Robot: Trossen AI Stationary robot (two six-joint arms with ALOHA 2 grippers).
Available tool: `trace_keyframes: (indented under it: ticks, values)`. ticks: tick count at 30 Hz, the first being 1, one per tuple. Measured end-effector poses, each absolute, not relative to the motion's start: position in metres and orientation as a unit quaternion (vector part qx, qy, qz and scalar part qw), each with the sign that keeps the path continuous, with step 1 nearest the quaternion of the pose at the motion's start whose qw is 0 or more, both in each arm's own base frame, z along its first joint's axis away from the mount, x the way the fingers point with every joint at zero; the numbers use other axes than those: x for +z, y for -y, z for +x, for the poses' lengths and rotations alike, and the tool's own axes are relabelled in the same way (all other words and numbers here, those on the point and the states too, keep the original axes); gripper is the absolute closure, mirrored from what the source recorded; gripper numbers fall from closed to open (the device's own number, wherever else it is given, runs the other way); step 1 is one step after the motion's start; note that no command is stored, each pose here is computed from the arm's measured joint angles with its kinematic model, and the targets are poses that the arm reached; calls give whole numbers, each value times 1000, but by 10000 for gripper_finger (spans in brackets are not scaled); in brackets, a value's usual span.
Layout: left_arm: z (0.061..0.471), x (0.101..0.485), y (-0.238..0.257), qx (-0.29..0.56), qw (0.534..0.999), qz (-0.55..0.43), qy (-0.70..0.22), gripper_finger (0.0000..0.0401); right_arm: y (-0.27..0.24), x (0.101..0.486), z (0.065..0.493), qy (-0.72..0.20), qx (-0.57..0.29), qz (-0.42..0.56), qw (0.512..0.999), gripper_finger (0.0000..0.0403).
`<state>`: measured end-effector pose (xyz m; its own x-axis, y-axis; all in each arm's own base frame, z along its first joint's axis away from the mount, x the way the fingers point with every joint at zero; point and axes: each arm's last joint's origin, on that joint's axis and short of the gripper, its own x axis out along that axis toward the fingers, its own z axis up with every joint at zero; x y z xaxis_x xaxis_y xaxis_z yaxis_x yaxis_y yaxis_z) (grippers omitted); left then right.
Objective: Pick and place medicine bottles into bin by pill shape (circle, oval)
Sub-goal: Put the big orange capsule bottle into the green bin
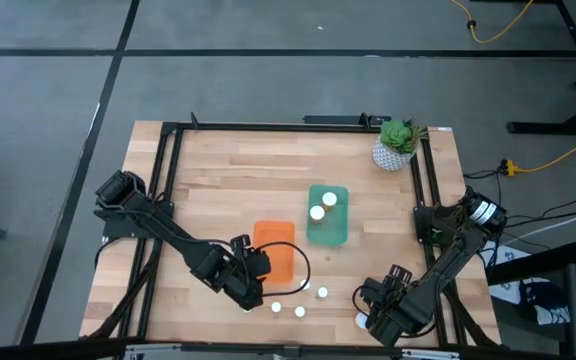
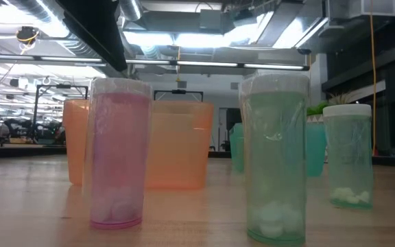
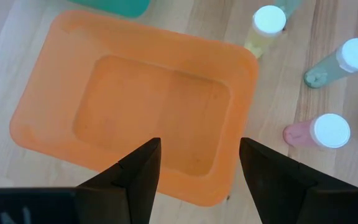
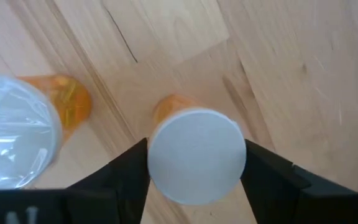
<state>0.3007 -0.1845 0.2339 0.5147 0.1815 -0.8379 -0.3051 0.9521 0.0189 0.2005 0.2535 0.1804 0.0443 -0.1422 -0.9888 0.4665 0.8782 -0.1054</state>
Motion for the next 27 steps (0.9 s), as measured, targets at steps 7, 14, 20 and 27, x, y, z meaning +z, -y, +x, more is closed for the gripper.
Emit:
trace_keyframes:
  ticks: [7, 14, 20, 27]
  values:
    - [301, 234, 184, 140, 868, -65, -472, 189, -252, 186, 203, -664, -205, 106, 711, 190]
    - [301, 234, 184, 140, 868, -65, -472, 189, -240, 228, 216, -680, -228, 58, 695, 192]
    - [301, 234, 185, 140, 868, -66, -472, 189, -219, 272, 243, -638, -235, 11, 733, 189]
    - [294, 235, 193, 122, 867, -62, -479, 189, -181, 298, 280, -615, -218, -26, 758, 188]
